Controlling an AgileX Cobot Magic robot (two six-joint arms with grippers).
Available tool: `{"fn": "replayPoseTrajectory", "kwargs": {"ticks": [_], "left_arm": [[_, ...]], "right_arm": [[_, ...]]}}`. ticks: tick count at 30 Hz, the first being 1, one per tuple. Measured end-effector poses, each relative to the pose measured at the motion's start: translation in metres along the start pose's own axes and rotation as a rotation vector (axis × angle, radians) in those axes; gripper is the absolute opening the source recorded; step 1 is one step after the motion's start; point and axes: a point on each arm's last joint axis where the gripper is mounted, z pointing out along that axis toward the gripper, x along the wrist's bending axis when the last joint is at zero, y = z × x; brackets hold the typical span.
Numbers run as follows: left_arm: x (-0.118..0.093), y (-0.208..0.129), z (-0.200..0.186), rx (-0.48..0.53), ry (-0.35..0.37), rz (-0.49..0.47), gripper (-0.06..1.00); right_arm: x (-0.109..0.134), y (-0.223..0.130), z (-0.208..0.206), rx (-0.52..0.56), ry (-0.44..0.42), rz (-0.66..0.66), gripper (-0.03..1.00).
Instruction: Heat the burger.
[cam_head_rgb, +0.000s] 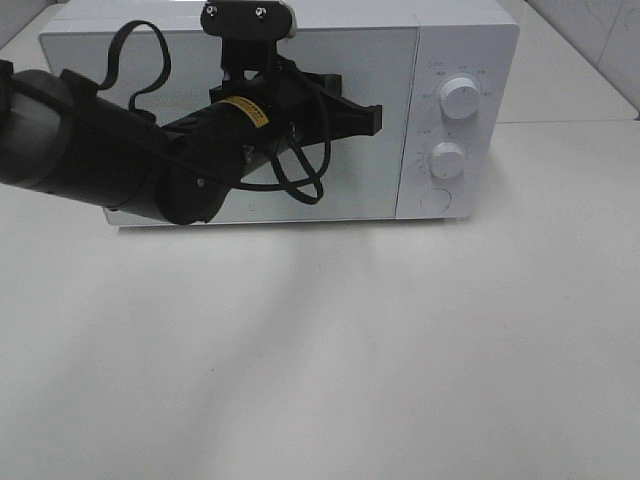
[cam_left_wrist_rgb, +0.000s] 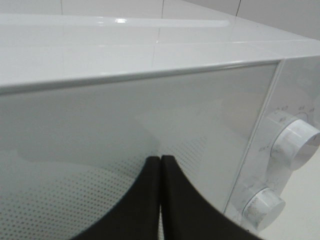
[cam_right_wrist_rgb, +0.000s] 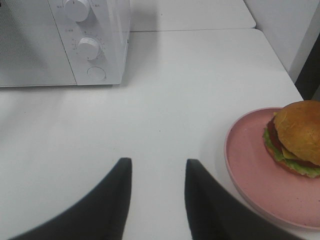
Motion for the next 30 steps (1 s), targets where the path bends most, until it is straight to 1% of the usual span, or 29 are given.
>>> {"fn": "replayPoseTrajectory", "kwargs": {"ticks": [2, 3, 4, 8, 10, 14, 15, 17, 18, 19, 21, 22, 23, 24, 25, 26, 27, 28, 29, 30], "left_arm": [[0.0, 0.003, -0.001, 0.033, 0.006, -0.015, 0.0], [0.0, 0.003, -0.001, 0.033, 0.006, -0.015, 0.0], [-0.001, 0.005, -0.003, 0.063, 0.01, -0.033, 0.0], [-0.001, 0.008, -0.005, 0.095, 0.01, -0.052, 0.0], [-0.002, 0.017, -0.008, 0.112, 0.009, -0.069, 0.0], [-0.004, 0.024, -0.013, 0.124, -0.002, -0.061, 0.0], [-0.009, 0.029, -0.017, 0.134, -0.02, -0.041, 0.0], [-0.012, 0.032, -0.019, 0.139, -0.033, -0.028, 0.0], [-0.021, 0.038, -0.024, 0.146, -0.06, -0.006, 0.03], [-0.021, 0.038, -0.024, 0.146, -0.06, -0.006, 0.03], [-0.031, 0.044, -0.033, 0.175, -0.098, 0.017, 0.11], [-0.031, 0.044, -0.033, 0.175, -0.098, 0.017, 0.11], [-0.037, 0.048, -0.038, 0.199, -0.123, 0.032, 0.17], [-0.037, 0.048, -0.038, 0.199, -0.123, 0.032, 0.17], [-0.044, 0.052, -0.045, 0.229, -0.15, 0.046, 0.26], [-0.046, 0.055, -0.049, 0.247, -0.165, 0.054, 0.32], [-0.046, 0.055, -0.049, 0.247, -0.165, 0.054, 0.32], [-0.052, 0.059, -0.057, 0.284, -0.193, 0.065, 0.48], [-0.054, 0.061, -0.061, 0.306, -0.207, 0.067, 0.55], [-0.054, 0.061, -0.061, 0.306, -0.207, 0.067, 0.55]], "right_arm": [[0.0, 0.0, 0.0, 0.0, 0.0, 0.0, 0.38], [0.0, 0.0, 0.0, 0.0, 0.0, 0.0, 0.38], [0.0, 0.0, 0.0, 0.0, 0.0, 0.0, 0.38], [0.0, 0.0, 0.0, 0.0, 0.0, 0.0, 0.38], [0.0, 0.0, 0.0, 0.0, 0.0, 0.0, 0.38], [0.0, 0.0, 0.0, 0.0, 0.0, 0.0, 0.38], [0.0, 0.0, 0.0, 0.0, 0.0, 0.0, 0.38], [0.0, 0.0, 0.0, 0.0, 0.0, 0.0, 0.38], [0.0, 0.0, 0.0, 0.0, 0.0, 0.0, 0.38], [0.0, 0.0, 0.0, 0.0, 0.0, 0.0, 0.38], [0.0, 0.0, 0.0, 0.0, 0.0, 0.0, 0.38], [0.0, 0.0, 0.0, 0.0, 0.0, 0.0, 0.38], [0.0, 0.0, 0.0, 0.0, 0.0, 0.0, 0.38], [0.0, 0.0, 0.0, 0.0, 0.0, 0.0, 0.38], [0.0, 0.0, 0.0, 0.0, 0.0, 0.0, 0.38], [0.0, 0.0, 0.0, 0.0, 0.0, 0.0, 0.38], [0.0, 0.0, 0.0, 0.0, 0.0, 0.0, 0.38], [0.0, 0.0, 0.0, 0.0, 0.0, 0.0, 0.38], [0.0, 0.0, 0.0, 0.0, 0.0, 0.0, 0.38], [0.0, 0.0, 0.0, 0.0, 0.0, 0.0, 0.38]]}}
